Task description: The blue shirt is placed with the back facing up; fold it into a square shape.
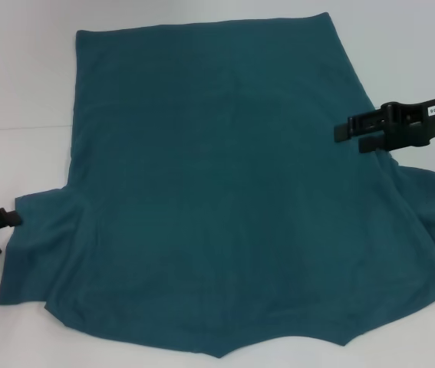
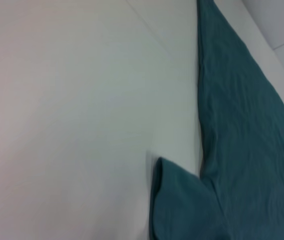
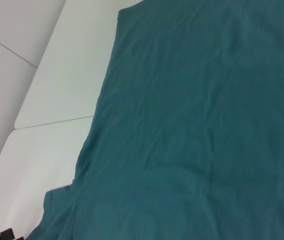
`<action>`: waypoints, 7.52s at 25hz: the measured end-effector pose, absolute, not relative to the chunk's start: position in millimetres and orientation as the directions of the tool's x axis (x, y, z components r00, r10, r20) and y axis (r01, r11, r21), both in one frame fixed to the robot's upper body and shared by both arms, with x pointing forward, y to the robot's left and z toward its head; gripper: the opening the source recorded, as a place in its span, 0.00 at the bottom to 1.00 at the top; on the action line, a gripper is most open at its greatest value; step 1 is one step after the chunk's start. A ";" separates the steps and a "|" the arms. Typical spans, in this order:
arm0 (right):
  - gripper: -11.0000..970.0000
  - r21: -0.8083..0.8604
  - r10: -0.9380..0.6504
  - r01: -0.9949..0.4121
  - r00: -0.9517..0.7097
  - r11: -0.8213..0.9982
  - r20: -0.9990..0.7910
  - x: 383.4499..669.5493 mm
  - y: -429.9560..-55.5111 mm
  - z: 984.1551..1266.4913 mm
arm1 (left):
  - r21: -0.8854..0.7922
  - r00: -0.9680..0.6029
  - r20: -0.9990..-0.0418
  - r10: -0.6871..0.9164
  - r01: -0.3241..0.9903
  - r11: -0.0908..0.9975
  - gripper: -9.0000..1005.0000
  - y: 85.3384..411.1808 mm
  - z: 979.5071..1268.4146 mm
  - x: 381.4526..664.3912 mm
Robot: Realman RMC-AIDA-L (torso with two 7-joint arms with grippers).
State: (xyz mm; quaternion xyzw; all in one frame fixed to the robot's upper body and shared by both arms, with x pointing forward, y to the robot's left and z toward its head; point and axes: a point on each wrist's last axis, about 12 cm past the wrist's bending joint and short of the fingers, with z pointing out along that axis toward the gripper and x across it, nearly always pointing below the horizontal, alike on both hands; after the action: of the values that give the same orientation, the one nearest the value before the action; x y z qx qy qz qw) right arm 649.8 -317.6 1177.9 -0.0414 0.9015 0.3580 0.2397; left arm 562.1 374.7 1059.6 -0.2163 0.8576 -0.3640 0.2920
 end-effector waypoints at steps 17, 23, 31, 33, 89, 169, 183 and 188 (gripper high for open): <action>0.76 0.623 0.103 -0.249 -0.875 0.741 -0.473 650.5 -317.7 1176.8 | -0.734 -0.789 -0.347 -0.508 -0.108 0.670 0.80 356.1 1059.0 568.2; 0.76 0.623 0.102 -0.247 -0.877 0.742 -0.469 649.6 -318.1 1175.5 | -0.724 -0.791 -0.363 -0.493 -0.093 0.683 0.63 356.8 1062.5 570.7; 0.76 0.626 0.106 -0.242 -0.879 0.741 -0.465 649.3 -318.4 1175.6 | -0.713 -0.800 -0.370 -0.472 -0.081 0.696 0.30 356.3 1063.9 572.0; 0.76 0.626 0.106 -0.242 -0.879 0.741 -0.465 649.3 -318.5 1175.7 | -0.711 -0.805 -0.370 -0.463 -0.076 0.699 0.20 355.3 1063.9 572.0; 0.76 0.634 0.099 -0.249 -0.882 0.732 -0.461 647.0 -312.2 1169.9 | -0.286 -0.867 -0.448 0.219 0.371 0.884 0.08 203.1 1139.7 651.2; 0.76 0.514 0.278 0.058 -0.889 0.856 -0.364 585.7 -415.2 1122.9 | -0.828 -0.911 -0.344 -0.229 0.179 0.532 0.83 303.9 1098.2 561.5; 0.76 0.527 0.309 0.061 -0.865 0.847 -0.397 597.7 -392.0 1110.2 | -0.826 -0.910 -0.345 -0.229 0.179 0.535 0.83 299.0 1096.2 562.7; 0.76 0.536 0.311 0.064 -0.869 0.842 -0.384 600.7 -385.1 1109.6 | -0.828 -0.910 -0.342 -0.236 0.173 0.534 0.83 300.5 1095.3 561.5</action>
State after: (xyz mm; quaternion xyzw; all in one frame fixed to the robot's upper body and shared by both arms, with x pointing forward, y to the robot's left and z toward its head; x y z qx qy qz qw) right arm 600.7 -385.1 1109.6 0.1007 0.9304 0.2628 0.2350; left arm 561.5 300.5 1095.3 -0.0184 0.8498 -0.4824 0.2118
